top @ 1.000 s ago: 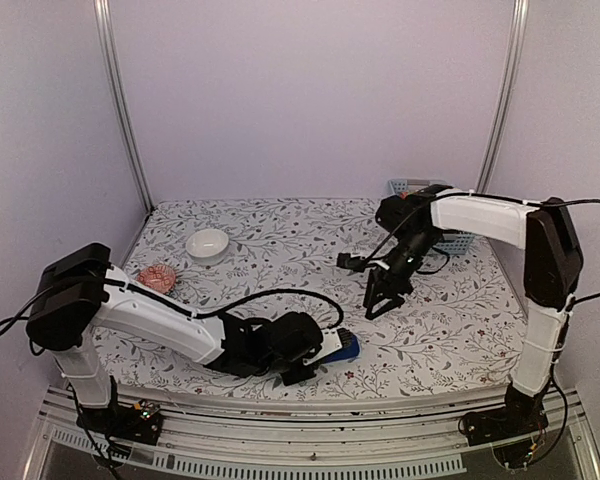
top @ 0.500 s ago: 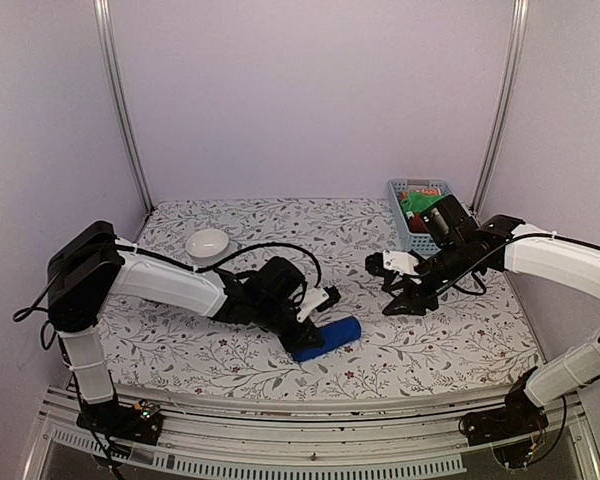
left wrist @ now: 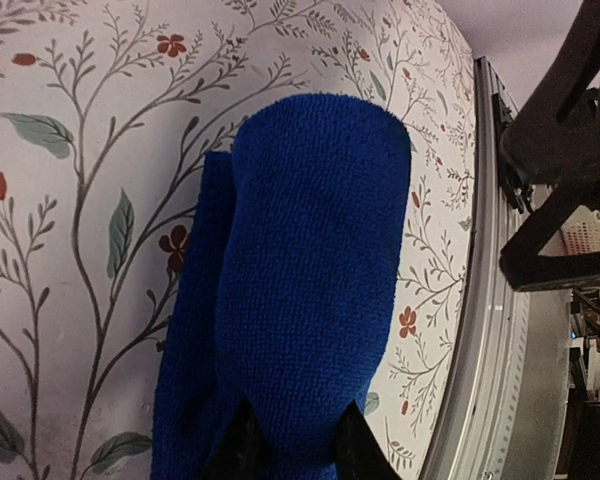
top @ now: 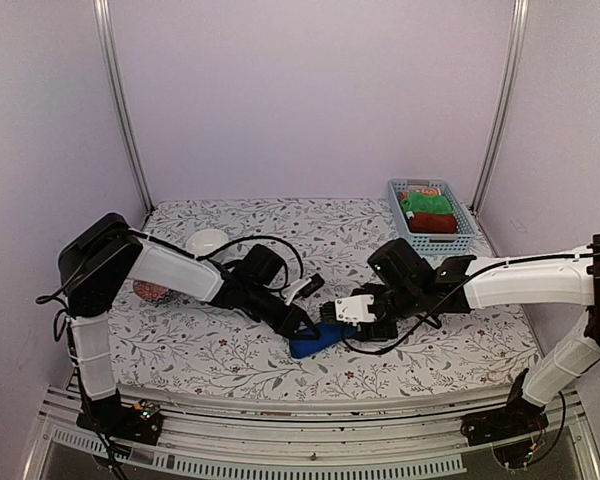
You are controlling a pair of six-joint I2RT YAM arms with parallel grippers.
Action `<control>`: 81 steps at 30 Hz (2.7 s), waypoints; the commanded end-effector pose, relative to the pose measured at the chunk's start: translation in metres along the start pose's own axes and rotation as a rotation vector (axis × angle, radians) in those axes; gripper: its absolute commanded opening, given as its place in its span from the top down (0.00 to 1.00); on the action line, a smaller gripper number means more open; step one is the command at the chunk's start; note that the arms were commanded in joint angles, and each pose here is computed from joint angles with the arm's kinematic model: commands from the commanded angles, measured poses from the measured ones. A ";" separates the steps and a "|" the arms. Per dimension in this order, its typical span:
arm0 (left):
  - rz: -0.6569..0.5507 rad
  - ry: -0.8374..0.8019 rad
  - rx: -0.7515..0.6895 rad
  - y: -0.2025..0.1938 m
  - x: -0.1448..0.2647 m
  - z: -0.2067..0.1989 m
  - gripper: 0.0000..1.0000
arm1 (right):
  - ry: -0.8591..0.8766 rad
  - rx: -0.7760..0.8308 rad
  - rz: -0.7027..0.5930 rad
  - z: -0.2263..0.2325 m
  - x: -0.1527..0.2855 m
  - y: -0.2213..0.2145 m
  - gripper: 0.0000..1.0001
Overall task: Roll the towels
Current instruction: Pick up the towel from the center of the board, then move the bin to the center of the board.
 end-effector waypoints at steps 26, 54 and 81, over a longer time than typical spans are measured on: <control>0.201 -0.056 0.416 -0.084 -0.022 0.068 0.99 | -0.051 0.315 0.069 0.012 -0.113 -0.008 0.42; -0.081 0.349 0.121 -0.014 0.087 0.049 0.45 | 0.569 -0.159 0.290 0.080 -0.048 -0.021 0.96; -0.327 0.078 0.015 0.036 0.018 -0.026 0.02 | 0.657 -0.625 0.248 -0.001 -0.034 -0.030 0.96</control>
Point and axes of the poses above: each gripper's point midway between its finger pads, its own x axis back along the fingers, its own z axis along the line the jaws close on, y = z × x, the point moved 1 cm from there along x, back along the fingers, and after that the axes turned 12 degrees about -x, right-handed, at the moved point
